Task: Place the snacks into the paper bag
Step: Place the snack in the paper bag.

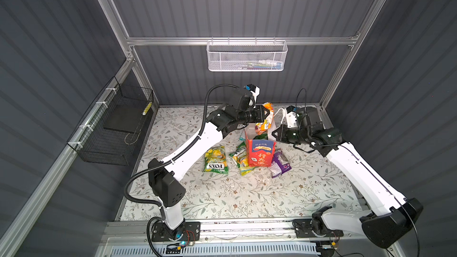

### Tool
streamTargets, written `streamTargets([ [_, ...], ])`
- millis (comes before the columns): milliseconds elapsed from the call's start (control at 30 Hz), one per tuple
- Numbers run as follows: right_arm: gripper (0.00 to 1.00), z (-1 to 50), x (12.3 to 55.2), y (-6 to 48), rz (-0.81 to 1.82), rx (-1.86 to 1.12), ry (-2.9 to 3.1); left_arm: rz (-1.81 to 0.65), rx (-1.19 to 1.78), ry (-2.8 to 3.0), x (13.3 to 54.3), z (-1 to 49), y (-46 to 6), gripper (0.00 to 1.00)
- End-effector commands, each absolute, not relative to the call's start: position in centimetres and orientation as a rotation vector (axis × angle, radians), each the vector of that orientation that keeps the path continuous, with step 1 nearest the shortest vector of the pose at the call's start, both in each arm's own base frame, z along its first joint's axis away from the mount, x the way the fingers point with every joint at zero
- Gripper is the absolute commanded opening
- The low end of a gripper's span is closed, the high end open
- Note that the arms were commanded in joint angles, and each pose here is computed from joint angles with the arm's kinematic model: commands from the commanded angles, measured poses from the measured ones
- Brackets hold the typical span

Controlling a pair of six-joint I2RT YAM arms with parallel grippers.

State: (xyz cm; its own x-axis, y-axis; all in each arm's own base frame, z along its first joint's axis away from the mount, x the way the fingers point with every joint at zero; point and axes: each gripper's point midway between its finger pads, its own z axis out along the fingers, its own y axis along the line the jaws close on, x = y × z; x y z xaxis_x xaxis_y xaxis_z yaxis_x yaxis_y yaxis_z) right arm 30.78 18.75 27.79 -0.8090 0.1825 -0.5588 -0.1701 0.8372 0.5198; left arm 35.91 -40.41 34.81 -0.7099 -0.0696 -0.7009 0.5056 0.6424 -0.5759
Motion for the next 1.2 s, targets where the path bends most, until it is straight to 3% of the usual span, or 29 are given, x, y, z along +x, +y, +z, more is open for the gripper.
streamTargets([
  [0, 0.0, 26.9, 29.9, 18.0, 0.722, 0.035, 2.435, -0.944, 0.307, 2.146, 37.3, 34.1, -39.6, 0.27],
  [467, 0.0, 25.8, 30.2, 17.1, 0.678, 0.072, 2.399, -0.927, 0.337, 2.244, 36.0, 30.8, -39.6, 0.44],
  [633, 0.0, 26.3, 30.4, 17.0, 0.672, 0.075, 2.38, -1.007, 0.398, 2.241, 35.2, 31.4, -40.6, 0.69],
  [833, 0.0, 26.3, 30.6, 17.5, 0.698, 0.078, 2.4, -1.13, 0.49, 2.123, 33.8, 36.2, -41.5, 0.76],
  [1167, 0.0, 27.1, 29.8, 16.0, 0.636, 0.114, 2.386, -1.256, 0.612, 1.866, 29.3, 44.2, -39.4, 1.0],
])
